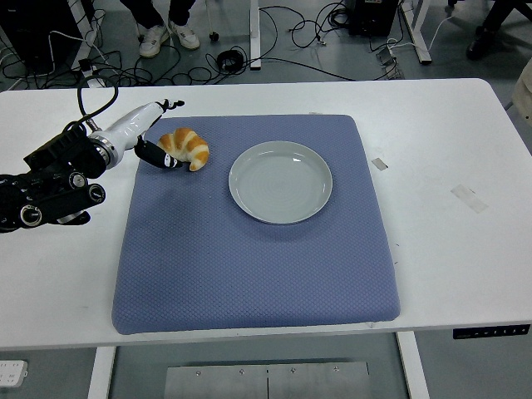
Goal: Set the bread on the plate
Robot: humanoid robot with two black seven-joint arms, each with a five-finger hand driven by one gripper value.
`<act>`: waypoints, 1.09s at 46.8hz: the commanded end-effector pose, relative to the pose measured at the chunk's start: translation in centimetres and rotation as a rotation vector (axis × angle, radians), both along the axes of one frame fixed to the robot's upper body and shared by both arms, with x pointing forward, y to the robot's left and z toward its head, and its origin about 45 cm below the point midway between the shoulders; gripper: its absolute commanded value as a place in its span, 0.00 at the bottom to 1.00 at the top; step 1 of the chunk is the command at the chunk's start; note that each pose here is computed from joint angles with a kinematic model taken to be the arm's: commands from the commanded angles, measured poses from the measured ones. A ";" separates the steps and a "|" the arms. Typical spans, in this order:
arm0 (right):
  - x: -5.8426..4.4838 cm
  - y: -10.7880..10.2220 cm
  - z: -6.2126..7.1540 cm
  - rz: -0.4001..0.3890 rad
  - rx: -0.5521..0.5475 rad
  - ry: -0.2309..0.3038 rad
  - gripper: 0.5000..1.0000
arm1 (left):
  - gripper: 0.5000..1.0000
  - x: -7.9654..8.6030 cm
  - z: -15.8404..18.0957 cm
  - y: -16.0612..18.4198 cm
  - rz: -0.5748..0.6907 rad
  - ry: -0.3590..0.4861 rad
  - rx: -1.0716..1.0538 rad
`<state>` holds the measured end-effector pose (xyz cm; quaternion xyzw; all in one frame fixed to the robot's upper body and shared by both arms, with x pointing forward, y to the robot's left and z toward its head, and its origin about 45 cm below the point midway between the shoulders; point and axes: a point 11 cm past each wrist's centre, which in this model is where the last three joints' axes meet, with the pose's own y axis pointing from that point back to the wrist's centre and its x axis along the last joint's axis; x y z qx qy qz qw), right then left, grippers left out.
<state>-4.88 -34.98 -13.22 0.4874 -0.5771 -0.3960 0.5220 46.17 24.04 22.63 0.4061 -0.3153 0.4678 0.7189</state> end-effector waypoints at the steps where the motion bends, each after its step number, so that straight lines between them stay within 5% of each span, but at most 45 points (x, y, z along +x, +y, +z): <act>1: 0.0 0.0 0.0 0.000 0.000 0.000 1.00 | 0.91 0.0 -0.1 0.1 0.001 0.000 0.006; 51: 0.0 0.0 0.0 0.000 0.000 0.000 1.00 | 0.83 1.9 -0.6 -1.1 -0.014 0.022 0.047</act>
